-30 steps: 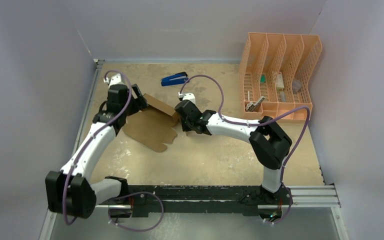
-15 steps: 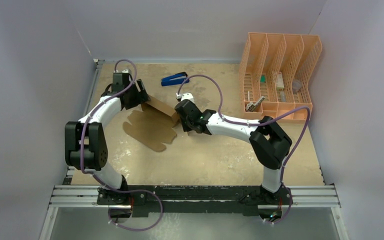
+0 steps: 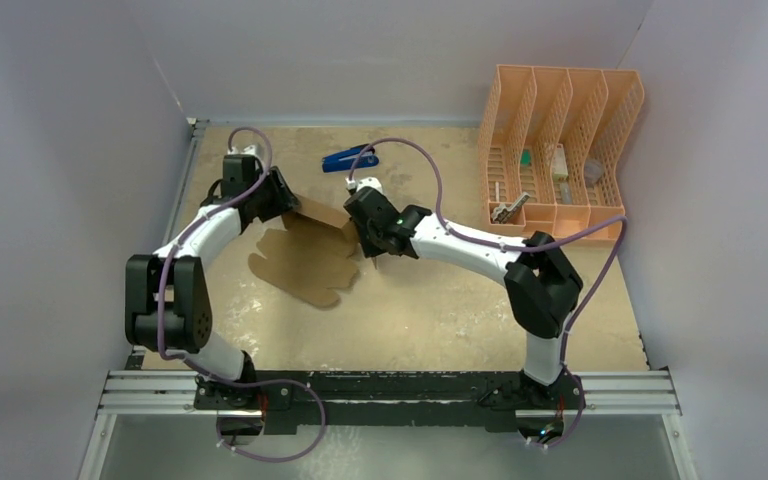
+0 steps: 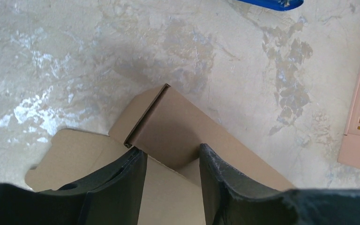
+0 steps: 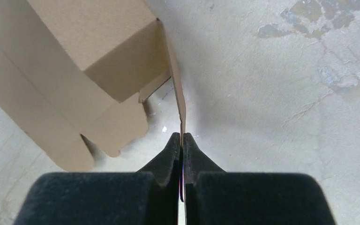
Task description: Fold the paper box
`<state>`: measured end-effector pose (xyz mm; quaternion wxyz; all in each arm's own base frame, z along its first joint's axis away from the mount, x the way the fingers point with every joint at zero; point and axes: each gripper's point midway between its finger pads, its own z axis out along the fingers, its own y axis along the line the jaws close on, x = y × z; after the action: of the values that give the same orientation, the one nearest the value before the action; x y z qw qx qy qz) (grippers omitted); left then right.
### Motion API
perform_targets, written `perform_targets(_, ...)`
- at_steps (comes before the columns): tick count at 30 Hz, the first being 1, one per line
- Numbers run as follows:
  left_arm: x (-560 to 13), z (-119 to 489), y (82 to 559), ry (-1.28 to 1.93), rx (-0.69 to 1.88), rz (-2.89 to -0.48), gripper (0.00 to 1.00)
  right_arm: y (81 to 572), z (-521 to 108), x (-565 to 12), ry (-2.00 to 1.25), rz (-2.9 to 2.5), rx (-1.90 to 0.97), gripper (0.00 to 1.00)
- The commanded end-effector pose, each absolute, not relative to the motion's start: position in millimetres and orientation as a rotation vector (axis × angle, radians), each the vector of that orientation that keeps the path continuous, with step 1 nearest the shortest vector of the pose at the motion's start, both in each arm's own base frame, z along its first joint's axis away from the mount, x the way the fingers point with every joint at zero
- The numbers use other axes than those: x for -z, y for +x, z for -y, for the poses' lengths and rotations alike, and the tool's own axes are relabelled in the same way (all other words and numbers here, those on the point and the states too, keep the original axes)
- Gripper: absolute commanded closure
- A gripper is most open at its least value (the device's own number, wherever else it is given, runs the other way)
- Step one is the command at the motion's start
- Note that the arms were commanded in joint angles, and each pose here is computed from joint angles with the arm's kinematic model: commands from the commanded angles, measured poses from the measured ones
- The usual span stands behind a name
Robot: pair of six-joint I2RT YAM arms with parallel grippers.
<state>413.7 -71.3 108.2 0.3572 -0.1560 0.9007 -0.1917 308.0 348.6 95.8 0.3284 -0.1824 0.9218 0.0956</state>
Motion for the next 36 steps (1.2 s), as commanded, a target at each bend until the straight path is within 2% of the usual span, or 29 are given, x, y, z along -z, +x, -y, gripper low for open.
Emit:
perform_targets(1, -114, 83, 392, -0.415, 0.593, -2.313, 0.57, 322, -364, -131, -0.368, -2.407, -0.330, 1.00)
perform_targets(19, -104, 138, 346, -0.419, 0.758, -2.317, 0.62, 331, -357, -105, -0.072, -2.547, -0.299, 1.00)
perform_targets(24, -108, 140, 342, -0.423, 0.763, -2.312, 0.62, 334, -340, -87, 0.001, -2.534, -0.202, 1.00)
perform_targets(29, -134, 127, 348, -0.387, 0.694, -2.299, 0.51, 335, -332, -83, -0.020, -2.513, -0.163, 1.00)
perform_targets(36, -196, 61, 388, -0.421, 0.460, -2.199, 0.33, 337, -327, -89, -0.070, -2.485, -0.137, 1.00)
